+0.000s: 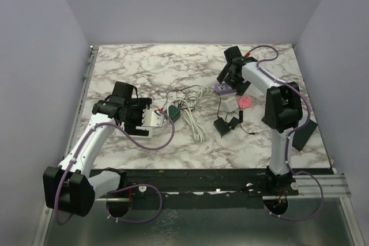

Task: Insert the plug
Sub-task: Pick up the socket from the center of the board.

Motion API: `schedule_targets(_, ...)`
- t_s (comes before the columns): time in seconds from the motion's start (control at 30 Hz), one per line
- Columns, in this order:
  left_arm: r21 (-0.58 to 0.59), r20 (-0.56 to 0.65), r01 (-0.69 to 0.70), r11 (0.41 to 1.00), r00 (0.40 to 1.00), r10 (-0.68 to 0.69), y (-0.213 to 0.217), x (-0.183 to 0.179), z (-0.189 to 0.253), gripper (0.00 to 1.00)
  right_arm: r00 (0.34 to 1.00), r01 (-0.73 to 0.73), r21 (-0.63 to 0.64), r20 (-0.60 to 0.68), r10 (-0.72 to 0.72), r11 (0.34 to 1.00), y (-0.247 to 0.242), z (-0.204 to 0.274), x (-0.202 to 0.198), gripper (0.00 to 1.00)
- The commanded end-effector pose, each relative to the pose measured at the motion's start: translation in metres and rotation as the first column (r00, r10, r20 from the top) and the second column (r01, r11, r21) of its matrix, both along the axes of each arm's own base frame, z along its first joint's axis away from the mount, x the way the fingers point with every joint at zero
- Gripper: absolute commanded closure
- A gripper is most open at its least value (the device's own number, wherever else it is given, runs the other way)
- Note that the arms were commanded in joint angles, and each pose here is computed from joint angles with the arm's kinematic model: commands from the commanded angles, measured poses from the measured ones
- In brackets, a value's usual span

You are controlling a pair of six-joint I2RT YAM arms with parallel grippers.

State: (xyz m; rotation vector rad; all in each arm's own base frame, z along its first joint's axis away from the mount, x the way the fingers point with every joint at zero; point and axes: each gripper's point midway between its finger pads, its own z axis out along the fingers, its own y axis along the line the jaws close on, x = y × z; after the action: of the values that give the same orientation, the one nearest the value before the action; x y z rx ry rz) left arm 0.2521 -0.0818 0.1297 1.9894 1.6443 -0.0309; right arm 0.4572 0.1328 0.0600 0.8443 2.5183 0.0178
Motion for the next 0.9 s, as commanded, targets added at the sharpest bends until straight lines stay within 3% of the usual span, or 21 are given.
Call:
schedule_targets(0.0, -0.079, -0.006, 0.006, 0.997, 1.000, -0.006, -0.016, 0.004, 0.013, 0.01, 0.994, 0.090, -0.019, -0.055, -0.091, 0.996, -0.017, -0.018, 0.000, 0.00)
schedule_targets(0.6, -0.050, 0.022, 0.030, 0.998, 0.999, -0.029, -0.011, -0.005, 0.010, 0.01, 0.988, 0.131, 0.021, -0.089, -0.128, 0.991, -0.007, -0.044, 0.023, 0.01)
schedule_targets(0.67, -0.050, 0.020, 0.029, 0.998, 0.999, -0.028, -0.012, -0.003, 0.010, 0.01, 0.988, 0.128, 0.005, -0.084, -0.127, 0.992, -0.010, -0.046, 0.026, 0.09)
schedule_targets(0.8, -0.047, 0.020, 0.025, 0.999, 1.000, -0.024, -0.012, 0.001, 0.012, 0.08, 0.994, 0.109, 0.001, -0.026, -0.109, 0.994, -0.013, -0.039, 0.044, 0.48)
schedule_targets(0.87, -0.053, 0.015, 0.012, 0.999, 1.000, -0.011, -0.013, 0.003, 0.014, 0.09, 0.995, 0.097, 0.003, 0.030, -0.097, 0.995, -0.012, -0.025, 0.059, 0.57)
